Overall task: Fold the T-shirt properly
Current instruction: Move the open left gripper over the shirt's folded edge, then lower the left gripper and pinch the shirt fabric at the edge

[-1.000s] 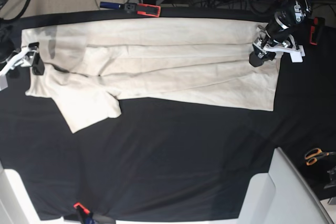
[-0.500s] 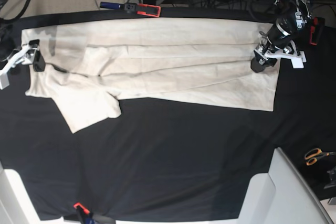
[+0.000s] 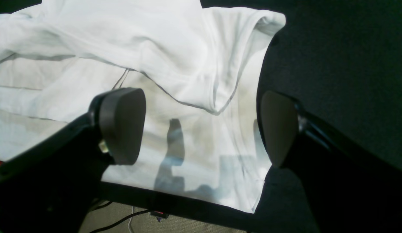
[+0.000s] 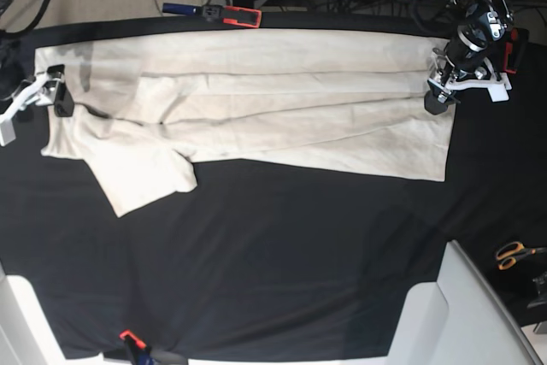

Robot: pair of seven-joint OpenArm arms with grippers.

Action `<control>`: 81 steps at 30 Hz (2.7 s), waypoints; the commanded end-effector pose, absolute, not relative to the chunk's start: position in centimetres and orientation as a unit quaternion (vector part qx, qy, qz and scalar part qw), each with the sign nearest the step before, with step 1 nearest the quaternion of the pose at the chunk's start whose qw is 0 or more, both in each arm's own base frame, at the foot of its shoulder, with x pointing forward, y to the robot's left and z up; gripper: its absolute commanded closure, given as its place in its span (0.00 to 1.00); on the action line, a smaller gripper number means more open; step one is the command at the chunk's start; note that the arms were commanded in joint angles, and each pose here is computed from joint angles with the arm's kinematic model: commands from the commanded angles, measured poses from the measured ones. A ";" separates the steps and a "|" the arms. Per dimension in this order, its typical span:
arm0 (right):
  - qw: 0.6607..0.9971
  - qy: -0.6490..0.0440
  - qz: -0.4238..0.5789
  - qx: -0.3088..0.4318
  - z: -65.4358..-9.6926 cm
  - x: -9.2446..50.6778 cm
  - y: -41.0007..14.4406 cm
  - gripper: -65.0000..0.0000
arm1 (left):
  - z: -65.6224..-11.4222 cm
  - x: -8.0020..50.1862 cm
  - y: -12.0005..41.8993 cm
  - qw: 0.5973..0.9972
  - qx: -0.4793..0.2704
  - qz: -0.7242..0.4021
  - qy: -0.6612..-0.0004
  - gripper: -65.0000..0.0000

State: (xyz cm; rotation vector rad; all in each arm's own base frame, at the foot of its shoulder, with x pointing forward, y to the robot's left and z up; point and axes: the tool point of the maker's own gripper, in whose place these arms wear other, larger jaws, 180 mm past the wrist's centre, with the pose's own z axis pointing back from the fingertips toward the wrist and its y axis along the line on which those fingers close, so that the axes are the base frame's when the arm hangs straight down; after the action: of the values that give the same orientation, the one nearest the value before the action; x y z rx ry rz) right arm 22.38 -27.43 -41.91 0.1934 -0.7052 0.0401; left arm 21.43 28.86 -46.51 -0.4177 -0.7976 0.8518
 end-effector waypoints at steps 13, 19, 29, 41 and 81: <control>0.918 -0.386 0.041 0.081 -39.0 24.1 -27.7 0.19 | -45.5 22.6 29.3 0.805 -0.199 0.396 -0.394 0.51; 0.918 -0.384 0.042 0.082 -39.1 24.1 -27.6 0.19 | -47.7 22.2 28.6 0.801 -0.210 0.423 -0.369 0.51; 0.921 -0.379 0.042 0.083 -39.4 23.6 -27.6 0.19 | -47.7 22.5 28.9 0.787 -0.203 0.434 -0.390 0.51; 0.921 -0.378 0.042 0.083 -39.4 23.5 -27.6 0.19 | -46.1 24.2 28.0 0.782 -0.213 0.417 -0.411 0.51; 0.921 -0.378 0.037 0.089 -39.7 23.5 -27.0 0.19 | -46.0 25.6 26.4 0.770 -0.232 0.424 -0.416 0.84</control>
State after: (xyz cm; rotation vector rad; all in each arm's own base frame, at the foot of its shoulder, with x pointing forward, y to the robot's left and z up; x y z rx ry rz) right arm 22.50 -26.61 -41.06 0.1914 -0.7264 0.0604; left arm 24.99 25.74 -46.97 -0.5006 -0.8610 0.9303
